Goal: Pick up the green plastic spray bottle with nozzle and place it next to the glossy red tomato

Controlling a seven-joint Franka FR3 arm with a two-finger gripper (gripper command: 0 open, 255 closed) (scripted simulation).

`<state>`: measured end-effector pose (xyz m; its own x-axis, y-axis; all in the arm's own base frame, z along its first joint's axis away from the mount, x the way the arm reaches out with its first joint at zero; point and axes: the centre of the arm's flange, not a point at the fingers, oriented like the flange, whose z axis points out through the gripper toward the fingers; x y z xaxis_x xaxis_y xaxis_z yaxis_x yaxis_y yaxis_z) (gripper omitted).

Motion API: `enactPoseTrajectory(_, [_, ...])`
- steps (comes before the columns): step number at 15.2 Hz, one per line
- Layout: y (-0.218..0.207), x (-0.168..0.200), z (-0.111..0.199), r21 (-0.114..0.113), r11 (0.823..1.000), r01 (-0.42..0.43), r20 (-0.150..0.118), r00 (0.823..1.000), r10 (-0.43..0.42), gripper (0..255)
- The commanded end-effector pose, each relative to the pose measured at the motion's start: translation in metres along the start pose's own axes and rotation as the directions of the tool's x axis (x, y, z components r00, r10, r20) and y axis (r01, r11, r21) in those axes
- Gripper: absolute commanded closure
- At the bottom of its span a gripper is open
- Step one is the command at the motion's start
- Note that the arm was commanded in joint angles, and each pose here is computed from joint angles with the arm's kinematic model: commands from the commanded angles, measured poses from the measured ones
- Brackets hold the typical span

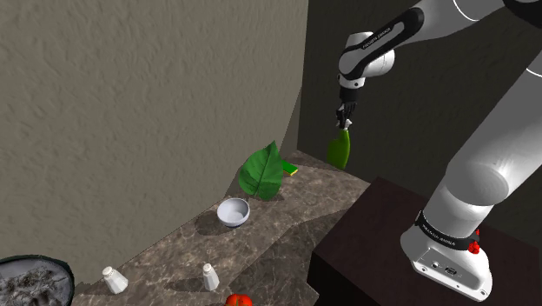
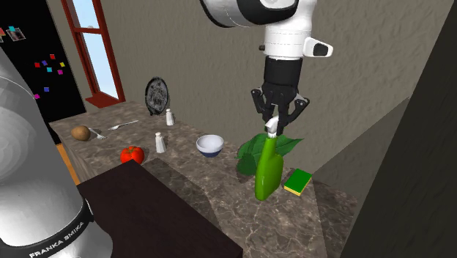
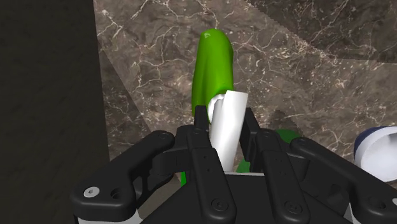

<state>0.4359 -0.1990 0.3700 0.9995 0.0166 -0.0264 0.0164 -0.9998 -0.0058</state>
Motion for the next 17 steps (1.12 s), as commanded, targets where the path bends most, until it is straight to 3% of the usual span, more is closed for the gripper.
enactPoseTrajectory(1, [0.000,-0.001,-0.012,0.000,1.000,0.000,0.000,1.000,0.000,255])
enactPoseTrajectory(17, [0.000,-0.003,-0.096,0.000,1.000,0.000,0.000,1.000,0.000,255])
